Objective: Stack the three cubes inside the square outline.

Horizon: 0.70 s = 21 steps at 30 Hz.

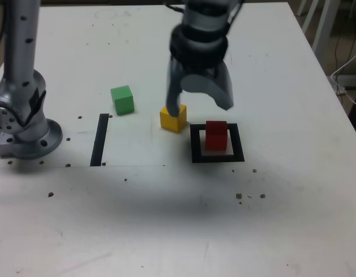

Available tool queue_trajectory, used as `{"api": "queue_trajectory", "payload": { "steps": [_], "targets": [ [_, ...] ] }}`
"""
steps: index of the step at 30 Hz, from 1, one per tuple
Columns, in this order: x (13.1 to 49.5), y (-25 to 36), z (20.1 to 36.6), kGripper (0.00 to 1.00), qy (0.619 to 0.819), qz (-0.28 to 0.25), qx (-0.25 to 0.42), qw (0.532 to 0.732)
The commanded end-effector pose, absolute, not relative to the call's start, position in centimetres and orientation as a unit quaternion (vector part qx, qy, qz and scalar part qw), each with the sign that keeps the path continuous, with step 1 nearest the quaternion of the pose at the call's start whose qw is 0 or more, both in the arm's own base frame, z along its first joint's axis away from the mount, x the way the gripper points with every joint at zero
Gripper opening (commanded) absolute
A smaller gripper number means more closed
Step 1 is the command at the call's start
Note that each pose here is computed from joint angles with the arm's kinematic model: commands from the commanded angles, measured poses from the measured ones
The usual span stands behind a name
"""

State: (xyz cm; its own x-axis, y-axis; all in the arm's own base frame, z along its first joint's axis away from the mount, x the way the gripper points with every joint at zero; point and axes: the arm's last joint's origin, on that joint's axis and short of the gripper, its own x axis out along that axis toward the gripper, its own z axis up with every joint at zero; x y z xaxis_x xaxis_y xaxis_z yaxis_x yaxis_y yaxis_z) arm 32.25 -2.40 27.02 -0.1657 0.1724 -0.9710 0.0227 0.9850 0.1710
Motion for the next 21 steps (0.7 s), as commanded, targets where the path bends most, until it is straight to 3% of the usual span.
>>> {"api": "queue_trajectory", "payload": {
  "steps": [1,8,14,21],
  "targets": [
    [31.6,-1.9,27.6,0.97,0.76,0.047,0.075,0.644],
    [30.1,-1.3,28.1,0.96,0.762,-0.01,0.122,0.636],
    [28.6,-0.1,26.4,0.95,0.774,-0.033,0.135,0.618],
    [28.1,0.8,24.8,0.95,0.778,-0.04,0.143,0.611]
  ]
}}
